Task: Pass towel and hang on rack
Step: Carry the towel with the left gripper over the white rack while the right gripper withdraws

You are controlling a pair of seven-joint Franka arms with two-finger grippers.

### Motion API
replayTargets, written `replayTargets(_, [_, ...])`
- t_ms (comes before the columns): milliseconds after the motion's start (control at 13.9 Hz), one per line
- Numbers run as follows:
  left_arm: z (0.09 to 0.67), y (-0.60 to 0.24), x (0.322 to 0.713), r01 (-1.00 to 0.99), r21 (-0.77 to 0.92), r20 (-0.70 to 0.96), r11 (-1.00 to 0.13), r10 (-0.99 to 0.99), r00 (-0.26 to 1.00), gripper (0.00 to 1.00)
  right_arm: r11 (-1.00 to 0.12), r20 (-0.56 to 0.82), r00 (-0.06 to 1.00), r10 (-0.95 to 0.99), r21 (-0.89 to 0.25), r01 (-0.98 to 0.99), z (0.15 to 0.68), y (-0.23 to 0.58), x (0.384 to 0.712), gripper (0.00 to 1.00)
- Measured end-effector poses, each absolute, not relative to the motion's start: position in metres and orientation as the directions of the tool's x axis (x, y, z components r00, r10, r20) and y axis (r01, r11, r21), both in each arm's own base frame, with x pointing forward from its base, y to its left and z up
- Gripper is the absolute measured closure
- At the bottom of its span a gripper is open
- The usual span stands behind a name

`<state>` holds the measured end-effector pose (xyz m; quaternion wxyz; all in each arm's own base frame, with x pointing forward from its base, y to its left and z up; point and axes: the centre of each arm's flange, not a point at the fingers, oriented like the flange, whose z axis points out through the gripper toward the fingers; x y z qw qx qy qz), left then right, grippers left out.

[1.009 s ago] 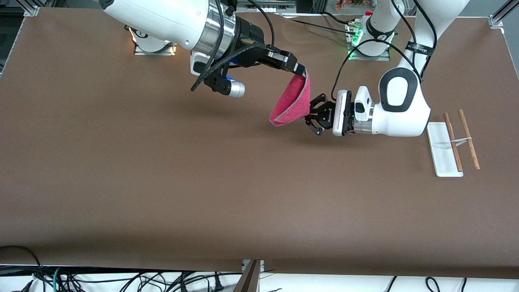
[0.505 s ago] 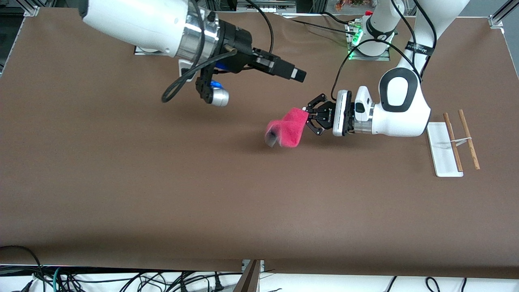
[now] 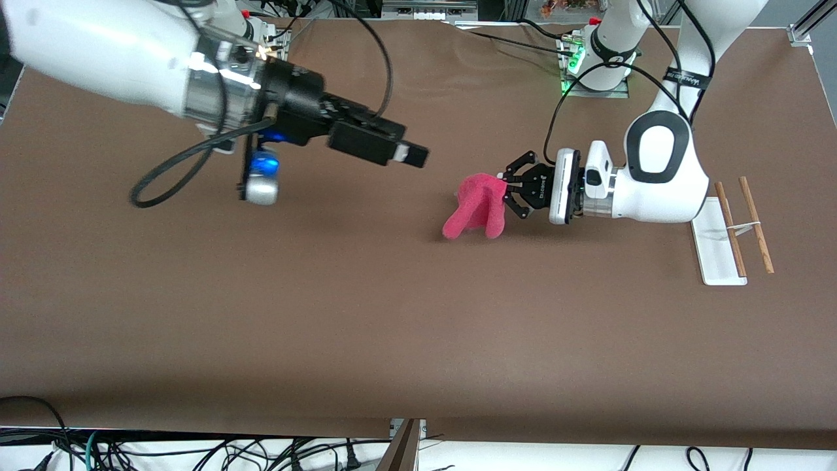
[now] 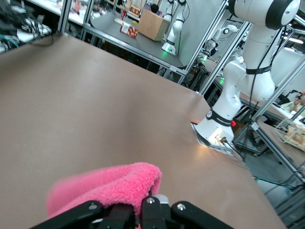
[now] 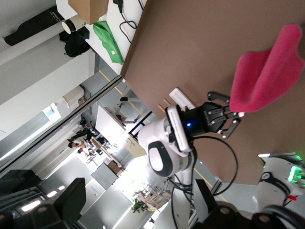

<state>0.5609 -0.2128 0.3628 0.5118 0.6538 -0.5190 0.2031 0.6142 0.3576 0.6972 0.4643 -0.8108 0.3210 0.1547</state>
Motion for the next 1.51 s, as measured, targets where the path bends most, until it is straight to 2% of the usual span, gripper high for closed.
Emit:
replayTargets(144, [0.385, -0.196, 0.562, -0.830, 0.556, 0.689, 0.039, -0.580, 0.435, 0.98, -0.492, -0.442, 0.814, -0.378, -0.648, -0.581, 0.698, 0.329, 0.606, 0.00])
replayTargets(360, [0.425, -0.162, 0.563, -0.726, 0.683, 0.452, -0.082, -0.734, 0.508, 0.98, -0.682, -0.280, 0.902, -0.329, -0.590, -0.432, 0.698, 0.288, 0.588, 0.00])
replayTargets(577, [0.424, -0.087, 0.566, -0.670, 0.710, 0.268, -0.217, -0.797, 0.542, 0.98, -0.858, -0.118, 0.969, -0.218, -0.450, -0.248, 0.683, 0.240, 0.578, 0.00])
replayTargets(721, [0.419, -0.021, 0.571, -0.676, 0.659, 0.142, -0.330, -0.828, 0.543, 0.98, -0.931, -0.050, 0.990, -0.134, -0.335, -0.143, 0.670, 0.213, 0.576, 0.00])
replayTargets(937, [0.420, 0.075, 0.569, -0.650, 0.592, 0.012, -0.476, -0.801, 0.598, 0.98, -0.981, -0.023, 0.999, -0.030, -0.189, -0.033, 0.639, 0.174, 0.581, 0.00])
replayTargets(1153, [0.409, 0.181, 0.555, -0.570, 0.562, -0.060, -0.599, -0.717, 0.695, 0.98, -0.998, -0.068, 0.998, 0.007, -0.056, 0.003, 0.592, 0.136, 0.591, 0.00])
replayTargets(1514, [0.384, 0.302, 0.545, -0.496, 0.471, -0.164, -0.729, -0.625, 0.763, 0.98, -1.000, -0.092, 0.996, 0.015, 0.018, 0.017, 0.539, 0.093, 0.604, 0.00])
